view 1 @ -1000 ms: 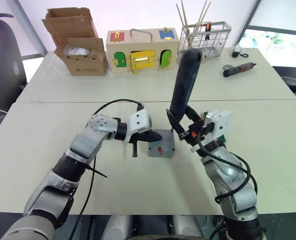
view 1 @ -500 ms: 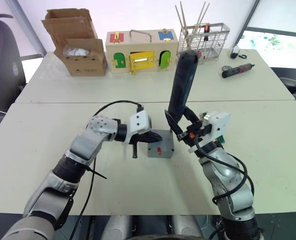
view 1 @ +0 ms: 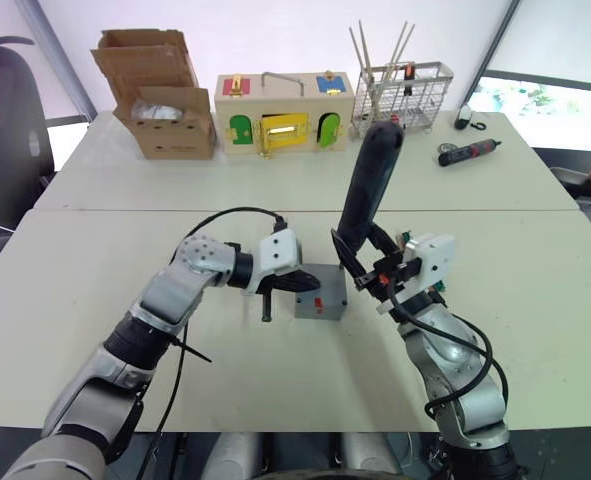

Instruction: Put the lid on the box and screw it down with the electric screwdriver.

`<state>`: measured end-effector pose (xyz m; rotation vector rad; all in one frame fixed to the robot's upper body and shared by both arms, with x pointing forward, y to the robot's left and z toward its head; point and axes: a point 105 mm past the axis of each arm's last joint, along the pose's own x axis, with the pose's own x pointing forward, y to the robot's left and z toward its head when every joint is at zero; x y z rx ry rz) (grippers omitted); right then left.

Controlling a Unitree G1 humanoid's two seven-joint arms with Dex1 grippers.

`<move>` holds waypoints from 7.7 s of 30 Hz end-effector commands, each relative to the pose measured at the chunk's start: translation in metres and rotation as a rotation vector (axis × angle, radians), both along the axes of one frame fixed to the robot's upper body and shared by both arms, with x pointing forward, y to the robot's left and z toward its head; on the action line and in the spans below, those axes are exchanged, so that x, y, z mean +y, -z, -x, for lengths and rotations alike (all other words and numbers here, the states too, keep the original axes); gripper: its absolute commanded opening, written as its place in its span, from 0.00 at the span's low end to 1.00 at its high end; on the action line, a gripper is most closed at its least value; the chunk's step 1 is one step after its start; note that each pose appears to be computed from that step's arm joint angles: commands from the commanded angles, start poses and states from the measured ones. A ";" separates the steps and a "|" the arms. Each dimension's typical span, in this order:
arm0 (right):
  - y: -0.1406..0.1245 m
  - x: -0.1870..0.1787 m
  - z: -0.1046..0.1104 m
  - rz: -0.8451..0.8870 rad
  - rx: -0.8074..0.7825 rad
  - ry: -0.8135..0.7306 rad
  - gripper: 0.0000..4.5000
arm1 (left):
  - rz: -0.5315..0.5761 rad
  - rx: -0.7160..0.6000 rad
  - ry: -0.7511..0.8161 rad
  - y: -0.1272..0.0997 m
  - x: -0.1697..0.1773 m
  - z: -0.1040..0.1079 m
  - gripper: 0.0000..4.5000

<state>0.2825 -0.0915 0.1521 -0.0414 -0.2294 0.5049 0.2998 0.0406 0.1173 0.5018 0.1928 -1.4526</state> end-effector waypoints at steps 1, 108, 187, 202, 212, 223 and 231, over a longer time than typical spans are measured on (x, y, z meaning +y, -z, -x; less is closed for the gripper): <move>0.056 0.002 0.001 0.050 0.236 -0.015 0.41 | -0.045 0.030 0.001 0.012 0.003 0.004 0.00; 0.009 -0.252 0.029 -0.024 1.244 0.359 0.41 | 0.200 -0.069 0.150 -0.046 -0.072 0.062 0.00; 0.044 -0.008 0.067 0.486 0.655 -0.575 0.99 | -0.008 -0.009 0.003 0.006 -0.032 -0.030 0.00; 0.027 -0.095 0.041 0.703 0.645 -0.251 0.99 | -0.171 -0.013 0.029 0.016 0.019 -0.008 0.00; 0.025 -0.102 -0.001 0.867 0.473 -0.340 0.99 | -0.106 0.070 0.098 0.018 -0.005 0.020 0.00; 0.028 -0.059 0.014 0.797 0.428 -0.661 0.99 | -0.025 0.090 0.034 0.019 -0.026 0.009 0.00; 0.034 -0.044 0.037 0.735 0.473 -0.711 0.99 | -0.049 0.072 -0.026 0.021 -0.009 0.000 0.00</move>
